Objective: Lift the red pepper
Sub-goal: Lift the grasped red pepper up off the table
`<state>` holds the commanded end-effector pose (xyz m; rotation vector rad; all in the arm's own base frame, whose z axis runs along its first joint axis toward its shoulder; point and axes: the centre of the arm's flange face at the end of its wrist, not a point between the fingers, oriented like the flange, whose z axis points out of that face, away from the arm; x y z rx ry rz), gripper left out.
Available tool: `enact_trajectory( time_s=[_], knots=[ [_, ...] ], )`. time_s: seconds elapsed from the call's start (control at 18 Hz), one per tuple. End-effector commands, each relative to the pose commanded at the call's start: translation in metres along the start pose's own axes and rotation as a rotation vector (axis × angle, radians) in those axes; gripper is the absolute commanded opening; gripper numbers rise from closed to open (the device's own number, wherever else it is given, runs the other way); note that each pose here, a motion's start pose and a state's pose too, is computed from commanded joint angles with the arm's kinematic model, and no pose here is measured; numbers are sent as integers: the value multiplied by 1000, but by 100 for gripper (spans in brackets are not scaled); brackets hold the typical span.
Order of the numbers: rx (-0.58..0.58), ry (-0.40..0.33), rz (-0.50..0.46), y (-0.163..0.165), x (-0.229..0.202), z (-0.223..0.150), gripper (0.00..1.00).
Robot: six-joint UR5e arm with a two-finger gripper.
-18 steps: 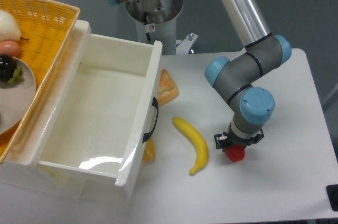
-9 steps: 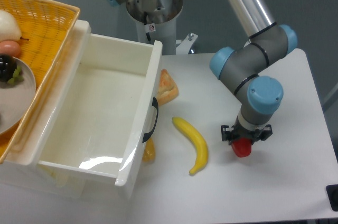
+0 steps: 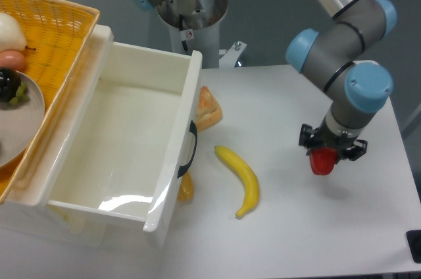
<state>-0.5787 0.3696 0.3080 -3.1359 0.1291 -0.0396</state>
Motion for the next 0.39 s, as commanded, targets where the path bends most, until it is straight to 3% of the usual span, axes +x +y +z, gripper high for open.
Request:
enact_trajectory(
  time_s=[0.22, 0.39],
  knots=[
    [-6, 25, 120, 20, -13, -8, 13],
    [-7, 34, 130, 22, -19, -14, 11]
  ],
)
